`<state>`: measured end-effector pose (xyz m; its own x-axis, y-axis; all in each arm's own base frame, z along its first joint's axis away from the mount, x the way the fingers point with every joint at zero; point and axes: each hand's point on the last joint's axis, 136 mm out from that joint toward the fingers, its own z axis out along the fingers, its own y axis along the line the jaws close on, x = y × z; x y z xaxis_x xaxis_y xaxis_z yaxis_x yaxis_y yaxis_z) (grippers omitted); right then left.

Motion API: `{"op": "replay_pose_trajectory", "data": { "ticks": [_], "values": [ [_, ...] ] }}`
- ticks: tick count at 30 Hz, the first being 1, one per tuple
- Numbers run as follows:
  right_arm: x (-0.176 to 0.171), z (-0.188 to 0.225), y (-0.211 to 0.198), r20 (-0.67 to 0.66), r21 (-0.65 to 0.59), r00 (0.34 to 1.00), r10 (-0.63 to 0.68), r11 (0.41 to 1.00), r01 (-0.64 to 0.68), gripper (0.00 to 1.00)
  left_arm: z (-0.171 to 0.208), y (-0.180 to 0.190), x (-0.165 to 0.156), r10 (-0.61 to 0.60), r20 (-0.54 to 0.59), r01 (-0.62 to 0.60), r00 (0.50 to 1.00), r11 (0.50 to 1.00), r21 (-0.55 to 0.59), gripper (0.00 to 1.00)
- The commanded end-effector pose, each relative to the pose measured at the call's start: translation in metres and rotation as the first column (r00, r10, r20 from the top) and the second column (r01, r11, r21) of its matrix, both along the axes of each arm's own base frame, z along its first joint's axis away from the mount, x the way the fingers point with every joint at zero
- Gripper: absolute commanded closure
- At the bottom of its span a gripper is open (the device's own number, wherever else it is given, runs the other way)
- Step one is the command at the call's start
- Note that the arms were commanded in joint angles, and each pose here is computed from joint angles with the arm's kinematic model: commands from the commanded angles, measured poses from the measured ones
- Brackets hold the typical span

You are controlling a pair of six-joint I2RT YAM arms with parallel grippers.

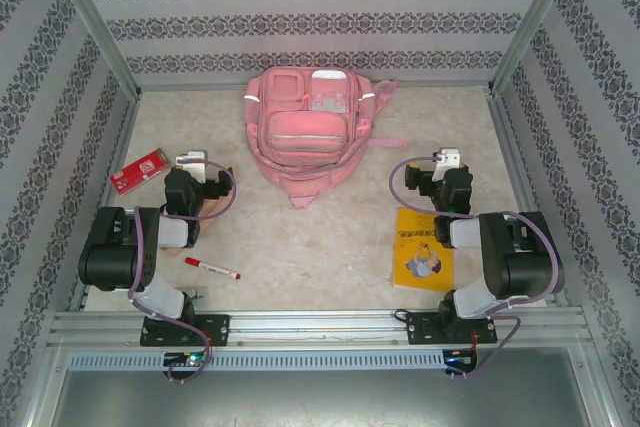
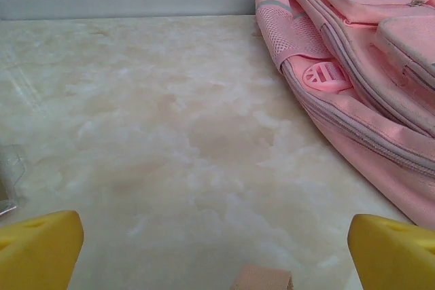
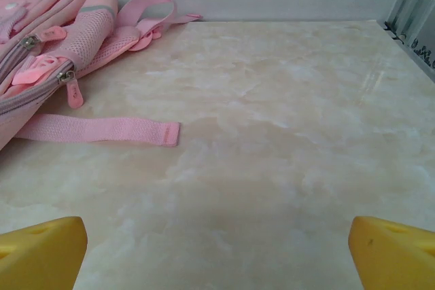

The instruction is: Pack the student bag

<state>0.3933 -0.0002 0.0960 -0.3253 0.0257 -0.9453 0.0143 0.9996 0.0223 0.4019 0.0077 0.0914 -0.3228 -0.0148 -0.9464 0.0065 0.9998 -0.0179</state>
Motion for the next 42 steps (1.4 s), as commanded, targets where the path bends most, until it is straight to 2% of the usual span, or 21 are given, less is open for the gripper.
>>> {"op": "replay_pose_trajectory", "data": {
  "ticks": [1, 34, 39, 42],
  "values": [
    [0.005, 0.011, 0.002, 0.036, 0.016, 0.999, 0.011, 1.0, -0.011, 0.02, -0.004, -0.002, -0.002, -0.005, -0.011, 0.005, 1.0, 1.0, -0.01, 0.01],
    [0.006, 0.011, 0.001, 0.039, 0.02, 0.999, 0.008, 1.0, -0.009, 0.02, -0.003, 0.002, -0.001, 0.019, -0.011, -0.019, 1.0, 1.0, 0.001, 0.0],
    [0.0, 0.031, -0.016, 0.047, 0.022, 0.994, -0.099, 0.995, 0.098, 0.02, 0.007, 0.008, -0.002, 0.063, -0.005, -0.063, 0.998, 0.998, 0.002, 0.0],
    [-0.015, 0.044, -0.036, -0.031, 0.077, 0.973, -0.231, 0.97, 0.233, 0.02, 0.023, 0.016, -0.006, 0.115, -0.042, -0.115, 0.992, 0.993, -0.007, 0.0]
  ]
}}
